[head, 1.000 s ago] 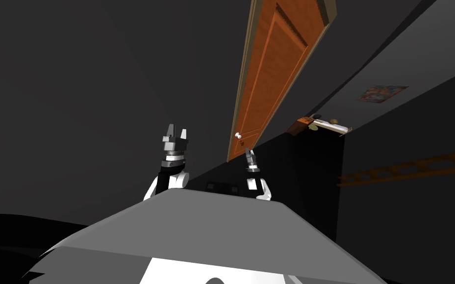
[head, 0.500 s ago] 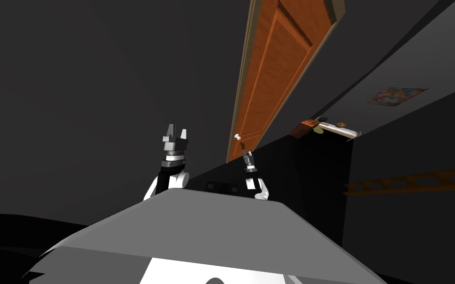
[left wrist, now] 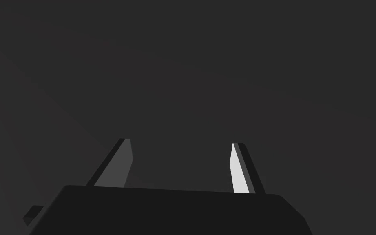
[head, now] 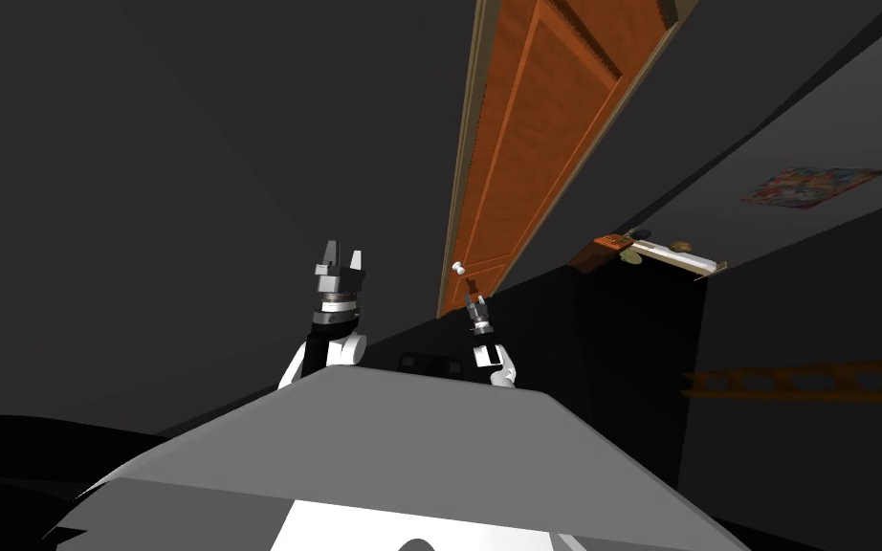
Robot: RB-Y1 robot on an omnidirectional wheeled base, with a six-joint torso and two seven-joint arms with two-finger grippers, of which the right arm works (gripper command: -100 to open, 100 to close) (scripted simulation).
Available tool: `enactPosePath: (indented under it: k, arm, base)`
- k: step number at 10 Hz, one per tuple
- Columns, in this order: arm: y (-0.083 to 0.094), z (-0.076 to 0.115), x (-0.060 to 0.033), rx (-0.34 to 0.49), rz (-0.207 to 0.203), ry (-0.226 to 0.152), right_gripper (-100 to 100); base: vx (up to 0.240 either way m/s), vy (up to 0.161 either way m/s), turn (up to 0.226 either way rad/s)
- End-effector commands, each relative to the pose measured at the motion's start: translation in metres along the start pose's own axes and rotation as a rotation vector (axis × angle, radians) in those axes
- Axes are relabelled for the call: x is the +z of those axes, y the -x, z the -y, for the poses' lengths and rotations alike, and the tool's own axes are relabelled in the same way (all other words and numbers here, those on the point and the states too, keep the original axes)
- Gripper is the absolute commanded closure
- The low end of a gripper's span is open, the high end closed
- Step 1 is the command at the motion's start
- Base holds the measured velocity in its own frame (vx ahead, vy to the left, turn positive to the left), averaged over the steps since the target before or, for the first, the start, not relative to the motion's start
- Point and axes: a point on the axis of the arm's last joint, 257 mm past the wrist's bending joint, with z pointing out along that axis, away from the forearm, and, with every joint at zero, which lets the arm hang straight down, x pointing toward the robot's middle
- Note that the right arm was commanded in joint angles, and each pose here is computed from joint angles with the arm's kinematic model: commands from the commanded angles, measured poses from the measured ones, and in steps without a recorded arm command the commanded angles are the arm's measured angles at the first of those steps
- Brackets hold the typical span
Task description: Pull the door open
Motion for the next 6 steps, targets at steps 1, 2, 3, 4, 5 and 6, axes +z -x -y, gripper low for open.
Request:
enactPosePath:
  k: [1,2,3,4,5,6]
  arm:
    - [-0.011,0.000,-0.0007,-0.043,-0.022,0.001,-100]
    - [-0.018,0.000,-0.0006,-0.067,-0.035,0.003,-100]
    - [-0.025,-0.001,-0.0005,-0.090,-0.047,0.004,-100]
    - [-0.032,-0.001,-0.0005,-0.113,-0.060,0.006,-100]
    - [-0.039,-0.001,-0.0007,-0.136,-0.073,0.009,-100]
    - [-0.046,-0.002,-0.0008,-0.156,-0.085,0.011,-100]
  base:
    - [0.078,-0.116,0.096]
    - [0.074,-0.113,0.090]
    - [0.079,-0.102,0.083]
    - [0.057,-0.119,0.077]
    - [0.061,-0.123,0.077]
    - [0.069,-0.109,0.079]
